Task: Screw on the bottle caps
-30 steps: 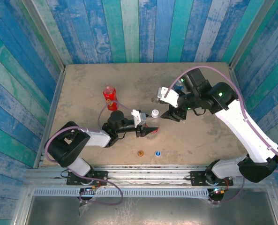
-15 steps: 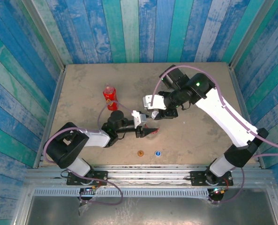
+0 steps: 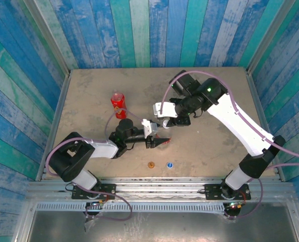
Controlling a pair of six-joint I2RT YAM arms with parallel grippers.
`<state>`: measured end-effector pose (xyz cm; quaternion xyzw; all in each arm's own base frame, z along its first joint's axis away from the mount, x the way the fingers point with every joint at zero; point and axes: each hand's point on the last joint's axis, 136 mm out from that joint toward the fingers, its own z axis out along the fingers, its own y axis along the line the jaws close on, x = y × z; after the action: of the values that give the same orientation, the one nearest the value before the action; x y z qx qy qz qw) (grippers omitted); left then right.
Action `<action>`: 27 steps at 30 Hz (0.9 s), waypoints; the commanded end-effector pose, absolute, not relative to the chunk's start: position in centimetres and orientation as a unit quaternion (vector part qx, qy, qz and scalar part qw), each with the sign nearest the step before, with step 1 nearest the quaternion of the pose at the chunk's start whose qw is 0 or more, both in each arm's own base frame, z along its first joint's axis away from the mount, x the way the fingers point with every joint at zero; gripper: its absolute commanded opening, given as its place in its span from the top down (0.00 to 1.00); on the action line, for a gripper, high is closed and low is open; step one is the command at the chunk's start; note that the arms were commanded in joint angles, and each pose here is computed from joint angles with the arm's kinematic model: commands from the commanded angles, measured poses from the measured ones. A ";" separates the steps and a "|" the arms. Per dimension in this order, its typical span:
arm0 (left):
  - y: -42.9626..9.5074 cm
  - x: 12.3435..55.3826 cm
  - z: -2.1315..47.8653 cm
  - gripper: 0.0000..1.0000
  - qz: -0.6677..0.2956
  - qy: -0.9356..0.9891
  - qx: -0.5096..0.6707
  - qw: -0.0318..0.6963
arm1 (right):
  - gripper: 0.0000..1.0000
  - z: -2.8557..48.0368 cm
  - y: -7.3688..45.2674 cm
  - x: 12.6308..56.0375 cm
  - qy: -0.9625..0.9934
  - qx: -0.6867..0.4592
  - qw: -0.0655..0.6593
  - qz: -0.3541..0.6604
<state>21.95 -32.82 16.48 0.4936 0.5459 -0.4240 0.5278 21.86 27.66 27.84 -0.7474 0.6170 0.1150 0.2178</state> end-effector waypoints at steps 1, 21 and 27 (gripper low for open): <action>-32.4 21.0 13.9 0.39 -0.427 0.581 0.500 0.479 | 0.57 27.7 27.6 21.7 0.618 -0.749 0.209 0.113; -32.3 21.0 13.8 0.39 -0.425 0.582 0.501 0.479 | 0.71 26.7 27.7 21.7 0.623 -0.750 0.191 0.115; -32.3 21.1 14.0 0.39 -0.423 0.581 0.501 0.483 | 0.74 26.3 27.7 21.7 0.629 -0.746 0.184 0.115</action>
<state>21.90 -32.81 16.45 0.4948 0.5472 -0.4235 0.5256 21.86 27.65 27.14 -0.7466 0.6228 0.1165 0.2029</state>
